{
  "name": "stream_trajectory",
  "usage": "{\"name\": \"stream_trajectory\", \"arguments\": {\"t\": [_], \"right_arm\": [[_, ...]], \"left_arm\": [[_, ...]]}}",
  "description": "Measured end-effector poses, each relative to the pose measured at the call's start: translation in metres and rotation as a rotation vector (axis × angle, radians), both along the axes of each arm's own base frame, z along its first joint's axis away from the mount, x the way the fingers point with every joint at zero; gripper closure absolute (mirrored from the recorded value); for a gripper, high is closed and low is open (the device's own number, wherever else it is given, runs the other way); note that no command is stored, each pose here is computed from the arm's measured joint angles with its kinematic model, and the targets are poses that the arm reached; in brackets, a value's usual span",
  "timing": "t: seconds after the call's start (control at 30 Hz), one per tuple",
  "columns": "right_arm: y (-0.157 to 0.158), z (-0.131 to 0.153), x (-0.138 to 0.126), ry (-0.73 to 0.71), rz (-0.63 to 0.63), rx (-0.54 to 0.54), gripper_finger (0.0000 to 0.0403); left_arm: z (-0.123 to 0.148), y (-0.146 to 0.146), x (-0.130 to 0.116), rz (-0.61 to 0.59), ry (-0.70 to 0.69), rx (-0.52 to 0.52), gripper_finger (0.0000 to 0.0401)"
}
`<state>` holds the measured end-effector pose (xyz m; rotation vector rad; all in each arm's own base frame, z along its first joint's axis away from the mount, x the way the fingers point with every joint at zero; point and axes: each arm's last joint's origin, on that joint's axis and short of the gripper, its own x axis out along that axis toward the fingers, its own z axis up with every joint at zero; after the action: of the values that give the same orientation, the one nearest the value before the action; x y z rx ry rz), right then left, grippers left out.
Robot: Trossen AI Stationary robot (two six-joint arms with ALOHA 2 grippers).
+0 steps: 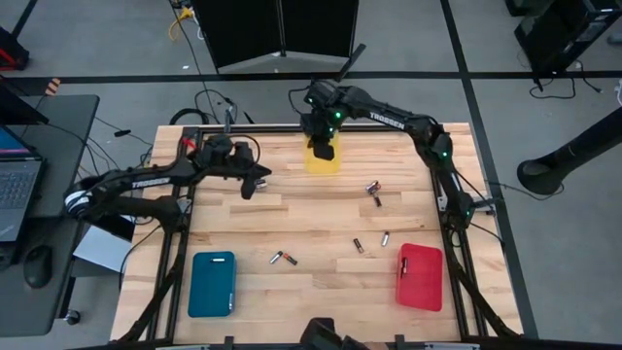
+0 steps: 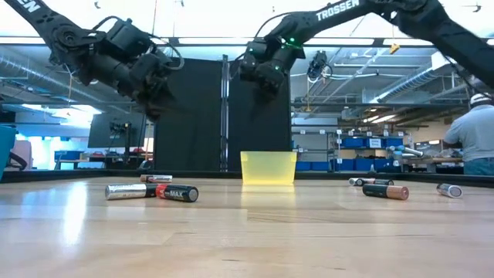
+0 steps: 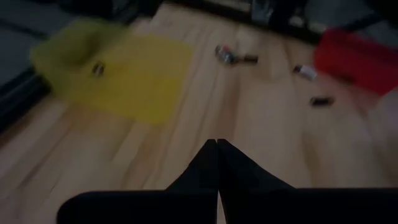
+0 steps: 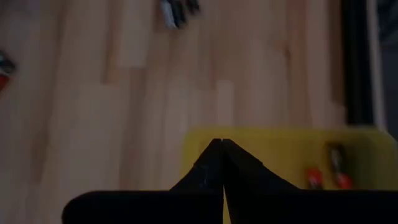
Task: Sort batteries
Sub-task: Put the golden battery into the red bin
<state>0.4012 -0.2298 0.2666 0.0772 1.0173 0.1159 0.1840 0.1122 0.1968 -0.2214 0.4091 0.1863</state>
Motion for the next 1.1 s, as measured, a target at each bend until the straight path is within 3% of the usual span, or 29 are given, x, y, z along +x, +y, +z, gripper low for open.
{"name": "stream_trajectory", "arguments": {"t": [0.17,0.4,0.73,1.1], "right_arm": [[0.021,-0.025,-0.006,-0.085,-0.024,0.007,0.0396],[0.065,-0.053,-0.038,-0.200,-0.216,-0.030,0.0396],[0.128,-0.061,-0.090,-0.337,-0.334,-0.090,0.0396],[0.146,-0.065,-0.119,-0.418,-0.327,-0.118,0.0396]], "left_arm": [[-0.008,0.001,-0.008,0.025,0.092,-0.033,0.0396],[-0.012,0.001,-0.010,0.047,0.146,-0.025,0.0396],[-0.022,-0.001,-0.016,0.063,0.265,-0.064,0.0393],[-0.044,0.010,-0.019,0.282,0.465,-0.035,0.0314]]}}
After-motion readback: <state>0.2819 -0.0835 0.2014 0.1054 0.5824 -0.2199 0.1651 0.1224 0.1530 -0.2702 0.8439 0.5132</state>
